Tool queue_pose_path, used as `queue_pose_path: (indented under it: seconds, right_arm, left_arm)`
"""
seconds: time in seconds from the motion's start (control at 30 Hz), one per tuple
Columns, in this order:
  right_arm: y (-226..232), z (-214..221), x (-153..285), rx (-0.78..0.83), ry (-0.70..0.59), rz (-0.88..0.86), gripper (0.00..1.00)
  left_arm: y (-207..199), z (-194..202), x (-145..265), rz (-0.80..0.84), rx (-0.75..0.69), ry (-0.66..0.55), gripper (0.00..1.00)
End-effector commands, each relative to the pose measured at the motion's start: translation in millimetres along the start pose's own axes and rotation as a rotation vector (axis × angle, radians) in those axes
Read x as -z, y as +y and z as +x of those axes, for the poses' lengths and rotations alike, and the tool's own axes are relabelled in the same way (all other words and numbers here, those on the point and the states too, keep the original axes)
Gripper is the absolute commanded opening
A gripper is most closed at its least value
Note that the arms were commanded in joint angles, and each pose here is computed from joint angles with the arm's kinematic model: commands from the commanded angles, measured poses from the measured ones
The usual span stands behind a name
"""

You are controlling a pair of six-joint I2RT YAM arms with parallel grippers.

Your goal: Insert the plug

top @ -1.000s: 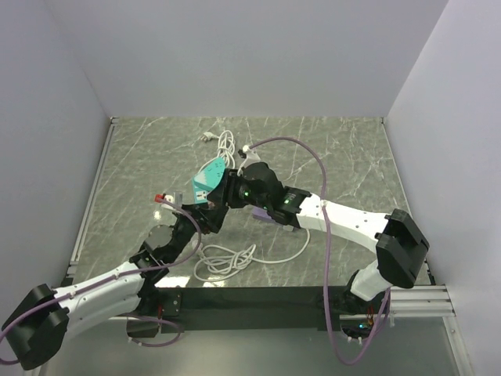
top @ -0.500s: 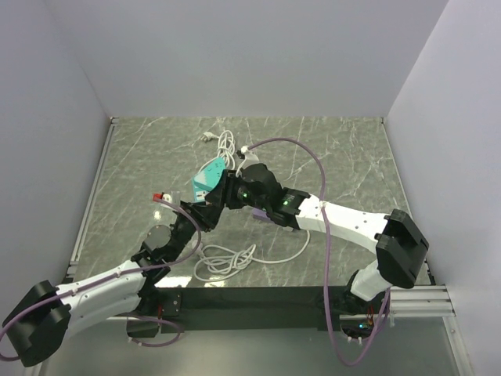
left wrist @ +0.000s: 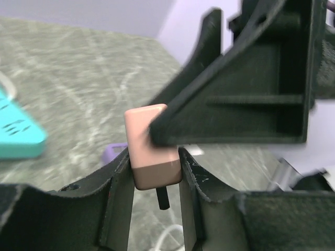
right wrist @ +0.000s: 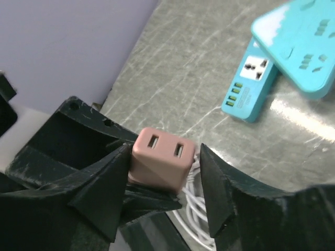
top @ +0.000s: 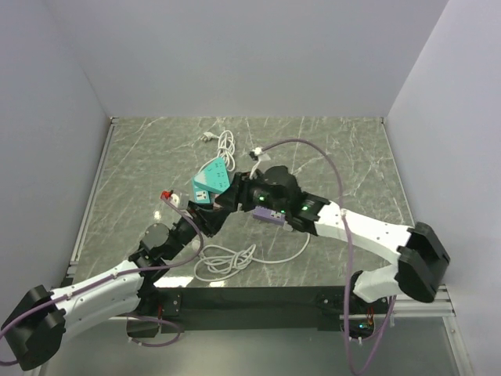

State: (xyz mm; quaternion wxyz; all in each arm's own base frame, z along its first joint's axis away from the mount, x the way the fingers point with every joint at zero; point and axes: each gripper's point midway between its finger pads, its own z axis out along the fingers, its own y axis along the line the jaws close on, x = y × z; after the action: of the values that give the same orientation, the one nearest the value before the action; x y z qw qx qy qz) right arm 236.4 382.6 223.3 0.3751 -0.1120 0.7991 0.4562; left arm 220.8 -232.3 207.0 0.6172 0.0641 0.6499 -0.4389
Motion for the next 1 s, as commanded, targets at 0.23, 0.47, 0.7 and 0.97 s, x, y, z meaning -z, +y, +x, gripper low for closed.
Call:
queue_pose_path:
  seconds: [0.23, 0.47, 0.7, 0.97]
  right_arm:
    - [32, -46, 69, 0.333, -0.114, -0.214, 0.89]
    - [52, -13, 109, 0.474, -0.038, -0.444, 0.88]
    - [63, 13, 134, 0.507, 0.031, -0.577, 0.81]
    - [74, 37, 137, 0.512, 0.132, -0.696, 0.76]
  left_arm:
    - [-80, -25, 9, 0.389, -0.067, 0.016, 0.01]
    - [-124, -18, 37, 0.670, -0.077, 0.088, 0.01]
    - [-137, -19, 45, 0.754, -0.079, 0.107, 0.01]
    - [-138, -15, 46, 0.773, -0.079, 0.123, 0.01]
